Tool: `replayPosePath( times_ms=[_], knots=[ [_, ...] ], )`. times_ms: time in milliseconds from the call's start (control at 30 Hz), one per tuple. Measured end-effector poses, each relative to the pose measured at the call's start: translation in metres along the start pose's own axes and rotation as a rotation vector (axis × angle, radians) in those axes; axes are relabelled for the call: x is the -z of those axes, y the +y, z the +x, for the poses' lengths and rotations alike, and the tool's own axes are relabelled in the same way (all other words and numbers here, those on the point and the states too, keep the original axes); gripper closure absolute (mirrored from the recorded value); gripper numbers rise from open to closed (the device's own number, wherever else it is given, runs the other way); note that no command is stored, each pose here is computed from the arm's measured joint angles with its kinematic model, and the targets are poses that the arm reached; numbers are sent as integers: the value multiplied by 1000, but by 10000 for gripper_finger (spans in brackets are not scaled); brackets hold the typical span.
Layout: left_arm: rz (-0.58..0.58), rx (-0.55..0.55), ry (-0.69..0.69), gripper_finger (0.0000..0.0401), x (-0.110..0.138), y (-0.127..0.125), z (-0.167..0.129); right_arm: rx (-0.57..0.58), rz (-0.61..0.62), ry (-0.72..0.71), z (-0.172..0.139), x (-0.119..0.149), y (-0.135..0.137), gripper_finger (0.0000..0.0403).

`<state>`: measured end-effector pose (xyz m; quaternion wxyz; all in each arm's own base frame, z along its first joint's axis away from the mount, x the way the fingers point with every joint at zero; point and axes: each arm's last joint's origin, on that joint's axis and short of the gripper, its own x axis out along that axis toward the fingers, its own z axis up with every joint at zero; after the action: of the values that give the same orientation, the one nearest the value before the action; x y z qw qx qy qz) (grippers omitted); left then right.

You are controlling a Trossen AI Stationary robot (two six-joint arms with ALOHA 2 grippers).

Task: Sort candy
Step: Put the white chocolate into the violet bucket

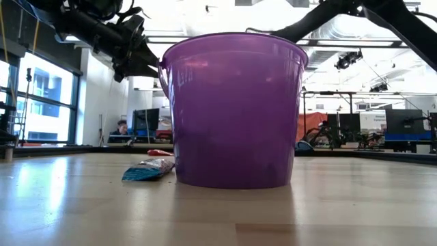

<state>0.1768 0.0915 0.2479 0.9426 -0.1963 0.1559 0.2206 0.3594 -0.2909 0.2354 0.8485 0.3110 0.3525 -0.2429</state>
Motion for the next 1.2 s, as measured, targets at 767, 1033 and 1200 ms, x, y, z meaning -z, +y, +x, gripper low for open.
replayPosePath(
  times_ms=[767, 1033, 1200],
  knots=[
    [59, 141, 371, 397, -15, -33, -36, -116, -363, -196, -65, 23, 47, 401],
    [-48, 146, 667, 401, 13, -54, -50, -108, -281, -281, -112, 91, 34, 402],
    [-109, 154, 733, 401, 24, -76, -47, -81, -288, -328, -140, 116, 29, 402]
  ],
)
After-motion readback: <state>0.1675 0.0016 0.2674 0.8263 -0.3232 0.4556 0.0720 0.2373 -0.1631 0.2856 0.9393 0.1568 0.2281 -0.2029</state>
